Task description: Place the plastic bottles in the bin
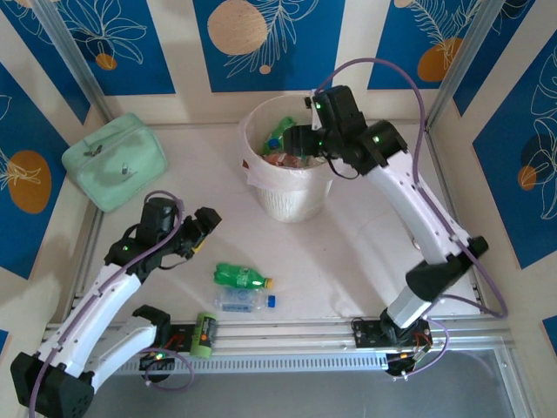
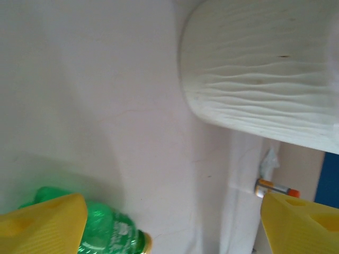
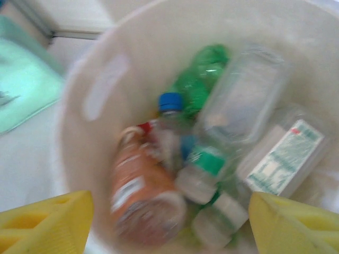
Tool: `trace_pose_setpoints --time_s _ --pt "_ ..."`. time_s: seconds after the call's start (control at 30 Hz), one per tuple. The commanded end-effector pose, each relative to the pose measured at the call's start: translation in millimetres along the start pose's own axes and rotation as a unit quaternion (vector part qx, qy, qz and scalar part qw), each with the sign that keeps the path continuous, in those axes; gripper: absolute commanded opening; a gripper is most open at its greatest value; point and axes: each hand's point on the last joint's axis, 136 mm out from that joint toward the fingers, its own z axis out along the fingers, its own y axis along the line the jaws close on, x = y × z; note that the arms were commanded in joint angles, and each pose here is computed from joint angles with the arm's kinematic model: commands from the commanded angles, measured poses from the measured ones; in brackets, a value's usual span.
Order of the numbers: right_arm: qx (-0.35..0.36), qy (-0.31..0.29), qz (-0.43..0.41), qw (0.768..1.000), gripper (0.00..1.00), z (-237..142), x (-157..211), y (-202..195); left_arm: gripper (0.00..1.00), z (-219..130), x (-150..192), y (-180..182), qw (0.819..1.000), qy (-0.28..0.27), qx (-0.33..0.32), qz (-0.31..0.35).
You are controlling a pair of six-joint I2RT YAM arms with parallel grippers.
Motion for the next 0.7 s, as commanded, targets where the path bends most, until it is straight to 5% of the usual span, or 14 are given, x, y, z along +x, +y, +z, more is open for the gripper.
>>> trace_pose_setpoints --time_s 0.0,0.23,0.67 --pt "-0.027 -0.047 -0.012 0.998 0.77 -43 2 22 0.83 1 10 32 0.998 0.006 -0.056 -0.027" --pt "-0.106 -0.011 -0.037 0.994 0.77 -61 68 73 0.82 20 26 47 0.994 0.027 -0.094 -0.042" --pt "-0.095 0.166 -0.089 0.977 0.85 -28 208 99 0.84 26 49 87 0.980 0.042 -0.175 -0.084"
